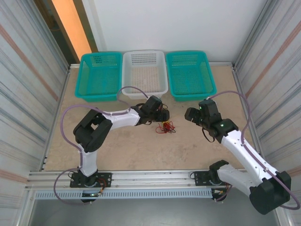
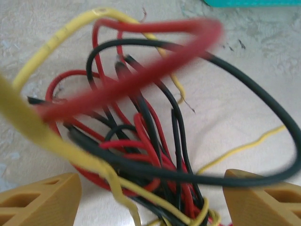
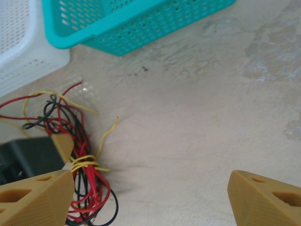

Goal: Untangle the cables

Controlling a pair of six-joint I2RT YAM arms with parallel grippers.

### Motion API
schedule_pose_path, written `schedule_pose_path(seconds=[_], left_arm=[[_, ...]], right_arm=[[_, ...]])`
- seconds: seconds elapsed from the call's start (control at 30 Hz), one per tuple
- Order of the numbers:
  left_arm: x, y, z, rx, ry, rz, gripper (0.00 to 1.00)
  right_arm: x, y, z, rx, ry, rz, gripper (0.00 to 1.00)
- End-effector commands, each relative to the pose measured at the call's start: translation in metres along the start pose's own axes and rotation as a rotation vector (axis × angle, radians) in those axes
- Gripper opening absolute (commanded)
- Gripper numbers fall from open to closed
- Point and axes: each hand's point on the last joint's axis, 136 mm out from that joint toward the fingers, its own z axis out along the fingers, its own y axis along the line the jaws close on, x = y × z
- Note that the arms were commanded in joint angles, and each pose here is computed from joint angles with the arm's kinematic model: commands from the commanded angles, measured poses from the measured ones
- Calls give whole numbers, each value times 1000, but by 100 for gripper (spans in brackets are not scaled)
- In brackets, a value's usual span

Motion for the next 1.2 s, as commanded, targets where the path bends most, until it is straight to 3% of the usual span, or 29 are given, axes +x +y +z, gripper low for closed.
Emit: schedule_pose_path(seconds=[0.0, 0.23, 0.4, 0.5, 0.77, 0.93, 1.17], left_arm=[[-26, -5, 5, 53, -59, -65, 73], [-24, -2, 21, 72, -27, -80, 57], [-19, -9, 29, 89, -6, -69, 61], [-14, -13, 34, 93, 9, -69, 58], [-11, -22, 34, 119, 19, -80, 17], [-20, -32, 16, 166, -8, -91, 0], [-50, -45, -51, 272, -138, -226, 0]], right_arm=[[4, 13, -1, -64, 23, -36, 82], [7, 16, -5, -89, 30, -44, 80], [4, 19, -6, -94, 31, -56, 77], [2, 21, -5, -90, 35, -64, 76], [-1, 24, -6, -94, 35, -66, 74], [-6, 30, -14, -118, 25, -66, 74], [-8, 67, -34, -322, 46, -59, 75]])
